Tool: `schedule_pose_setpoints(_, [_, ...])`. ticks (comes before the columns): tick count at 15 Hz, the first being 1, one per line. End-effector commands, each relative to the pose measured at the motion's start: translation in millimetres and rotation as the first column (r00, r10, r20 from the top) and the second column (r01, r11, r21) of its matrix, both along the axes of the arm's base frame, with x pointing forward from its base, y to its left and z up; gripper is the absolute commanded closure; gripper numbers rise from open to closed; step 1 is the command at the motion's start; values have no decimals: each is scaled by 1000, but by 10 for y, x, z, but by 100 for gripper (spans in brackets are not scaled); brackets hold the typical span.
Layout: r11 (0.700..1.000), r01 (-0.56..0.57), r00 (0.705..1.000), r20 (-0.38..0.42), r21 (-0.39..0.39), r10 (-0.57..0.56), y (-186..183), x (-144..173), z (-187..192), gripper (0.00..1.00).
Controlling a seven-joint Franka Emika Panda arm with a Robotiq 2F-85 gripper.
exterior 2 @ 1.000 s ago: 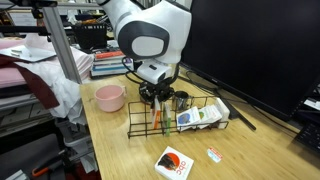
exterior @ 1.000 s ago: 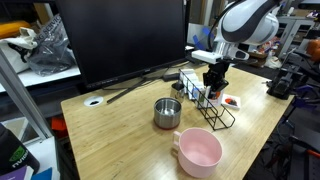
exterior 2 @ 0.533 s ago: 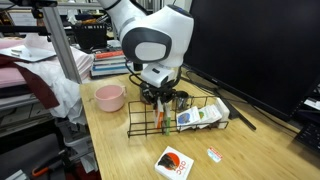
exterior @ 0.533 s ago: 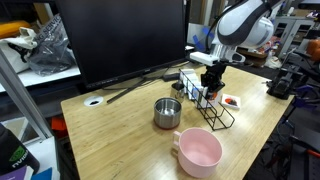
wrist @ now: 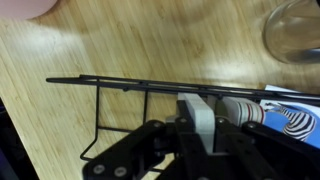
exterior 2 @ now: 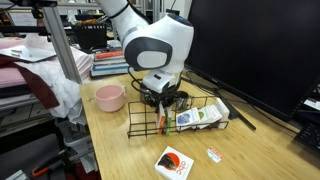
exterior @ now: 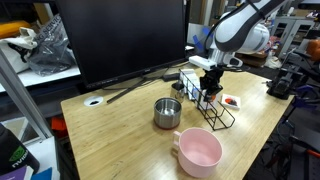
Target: Put the orange book on the wire rack
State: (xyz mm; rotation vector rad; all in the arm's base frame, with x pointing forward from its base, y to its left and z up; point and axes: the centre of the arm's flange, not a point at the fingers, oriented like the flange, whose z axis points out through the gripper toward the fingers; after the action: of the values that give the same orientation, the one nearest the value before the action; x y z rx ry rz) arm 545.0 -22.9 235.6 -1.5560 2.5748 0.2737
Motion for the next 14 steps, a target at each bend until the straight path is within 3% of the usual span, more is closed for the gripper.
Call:
schedule_pose_setpoints(1, [1000, 3, 1000, 15, 3, -3, -13, 68, -83, 96])
schedule_pose_setpoints(14, [1000, -15, 1000, 9, -22, 15, 84, 191, -212, 96])
